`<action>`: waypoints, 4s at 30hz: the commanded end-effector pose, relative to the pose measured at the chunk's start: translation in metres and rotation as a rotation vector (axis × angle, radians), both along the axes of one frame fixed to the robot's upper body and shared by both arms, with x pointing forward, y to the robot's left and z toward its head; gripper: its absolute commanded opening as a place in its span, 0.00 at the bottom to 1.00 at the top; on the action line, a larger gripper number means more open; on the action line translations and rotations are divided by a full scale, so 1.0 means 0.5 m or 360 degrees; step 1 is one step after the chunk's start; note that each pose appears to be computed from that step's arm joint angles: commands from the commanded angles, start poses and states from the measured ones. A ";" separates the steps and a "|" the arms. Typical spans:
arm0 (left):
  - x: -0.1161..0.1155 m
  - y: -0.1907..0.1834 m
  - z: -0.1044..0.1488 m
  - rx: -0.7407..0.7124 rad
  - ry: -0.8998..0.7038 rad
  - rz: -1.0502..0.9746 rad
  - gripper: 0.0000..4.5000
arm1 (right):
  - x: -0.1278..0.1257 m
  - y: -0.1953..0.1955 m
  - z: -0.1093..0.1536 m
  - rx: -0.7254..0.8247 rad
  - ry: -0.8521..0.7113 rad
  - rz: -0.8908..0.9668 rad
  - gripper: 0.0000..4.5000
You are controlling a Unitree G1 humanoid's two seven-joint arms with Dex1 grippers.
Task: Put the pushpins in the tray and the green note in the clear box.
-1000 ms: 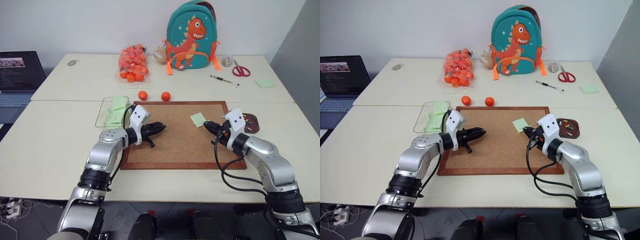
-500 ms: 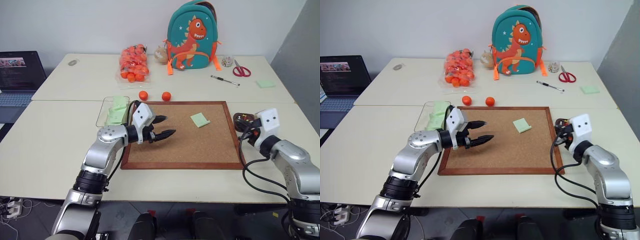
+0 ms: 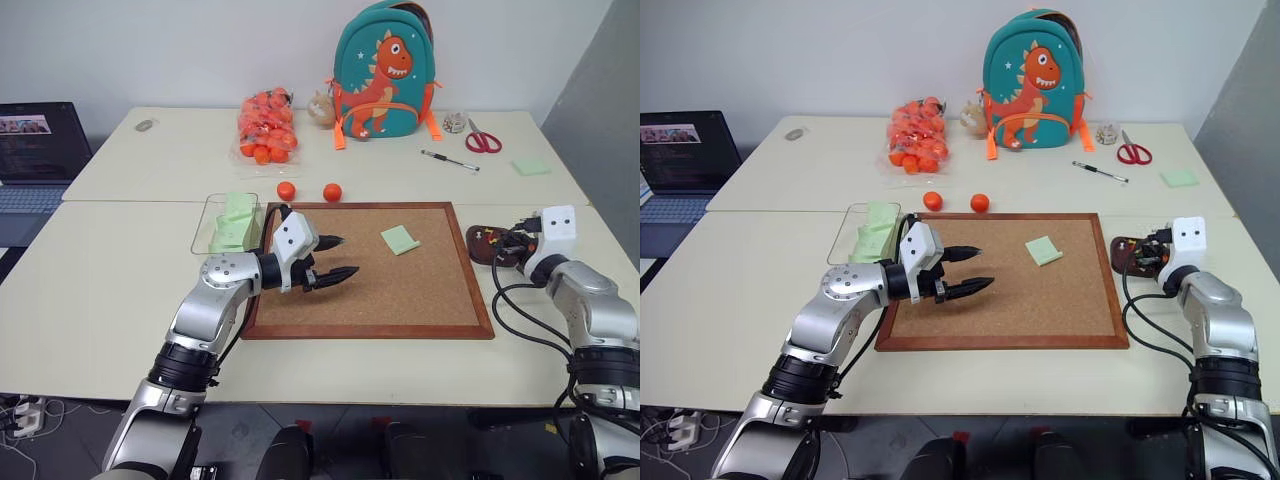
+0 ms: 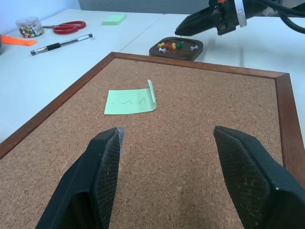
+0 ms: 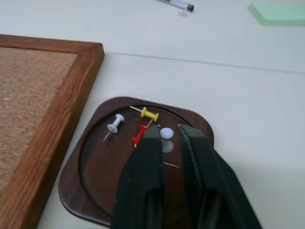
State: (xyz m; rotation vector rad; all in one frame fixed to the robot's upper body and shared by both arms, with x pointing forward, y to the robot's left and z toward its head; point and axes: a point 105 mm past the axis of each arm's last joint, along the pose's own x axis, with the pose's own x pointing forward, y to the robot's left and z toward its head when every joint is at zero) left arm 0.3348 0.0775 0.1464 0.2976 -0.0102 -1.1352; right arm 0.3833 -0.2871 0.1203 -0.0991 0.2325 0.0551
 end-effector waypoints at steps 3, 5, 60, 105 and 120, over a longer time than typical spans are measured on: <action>-0.007 -0.012 0.026 -0.0008 -0.0105 -0.0044 0.71 | 0.006 0.002 0.047 -0.0008 -0.0118 0.0036 0.44; -0.006 -0.014 0.027 -0.0010 -0.0107 -0.0046 0.71 | 0.003 0.007 0.051 0.0011 -0.0129 0.0052 0.54; 0.098 -0.196 -0.037 0.0332 -0.0186 -0.0140 0.71 | -0.230 0.195 0.067 0.0073 0.0001 0.1032 1.00; 0.167 0.066 0.187 -0.0180 -0.0498 0.0870 0.00 | -0.227 0.305 0.088 0.0042 -0.0099 0.1339 1.00; 0.098 0.293 0.106 -0.0052 -0.0291 0.1708 0.00 | -0.193 0.391 0.150 0.0048 -0.0190 0.1753 1.00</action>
